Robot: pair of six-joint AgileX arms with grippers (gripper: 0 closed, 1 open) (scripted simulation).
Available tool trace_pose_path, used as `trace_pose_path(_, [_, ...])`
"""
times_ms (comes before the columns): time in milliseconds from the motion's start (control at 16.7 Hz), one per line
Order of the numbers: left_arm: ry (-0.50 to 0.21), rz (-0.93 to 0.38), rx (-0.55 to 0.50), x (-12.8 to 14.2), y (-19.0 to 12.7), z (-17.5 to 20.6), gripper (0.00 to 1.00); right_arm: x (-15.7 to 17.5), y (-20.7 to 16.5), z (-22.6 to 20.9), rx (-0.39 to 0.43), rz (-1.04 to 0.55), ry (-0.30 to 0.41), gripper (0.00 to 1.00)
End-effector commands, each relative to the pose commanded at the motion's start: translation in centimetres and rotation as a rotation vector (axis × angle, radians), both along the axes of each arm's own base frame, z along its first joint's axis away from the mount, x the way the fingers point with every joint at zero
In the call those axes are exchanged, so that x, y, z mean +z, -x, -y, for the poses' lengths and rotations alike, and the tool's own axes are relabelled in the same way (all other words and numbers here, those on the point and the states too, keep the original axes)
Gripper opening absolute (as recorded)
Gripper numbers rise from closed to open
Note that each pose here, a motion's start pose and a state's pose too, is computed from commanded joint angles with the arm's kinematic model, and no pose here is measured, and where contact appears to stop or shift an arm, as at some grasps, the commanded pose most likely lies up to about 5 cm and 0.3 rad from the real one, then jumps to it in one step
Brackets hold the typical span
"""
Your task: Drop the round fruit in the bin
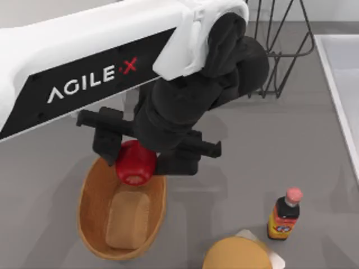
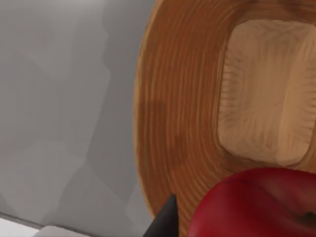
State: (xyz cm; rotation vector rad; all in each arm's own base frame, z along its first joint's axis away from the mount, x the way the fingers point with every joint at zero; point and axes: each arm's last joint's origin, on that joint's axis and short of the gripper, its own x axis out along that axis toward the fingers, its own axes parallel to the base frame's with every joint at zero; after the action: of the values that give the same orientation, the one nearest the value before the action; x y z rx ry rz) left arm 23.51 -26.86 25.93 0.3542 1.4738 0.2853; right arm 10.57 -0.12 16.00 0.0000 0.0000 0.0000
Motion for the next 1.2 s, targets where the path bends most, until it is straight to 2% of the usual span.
trace_pose_path(300, [0.006, 0.001, 0.002, -0.2, -0.1, -0.3, 0.00, 0.0, 0.0, 0.0, 0.000, 0.000, 0.000, 1.00])
trace_pose_path(960, [0.000, -0.002, -0.002, -6.1, -0.2, -2.2, 0.00, 0.0, 0.0, 0.0, 0.000, 0.000, 0.000, 1.00])
trace_pose_path(1200, [0.000, 0.000, 0.000, -6.6, -0.3, -2.4, 0.00, 0.0, 0.0, 0.0, 0.000, 0.000, 0.000, 1.00])
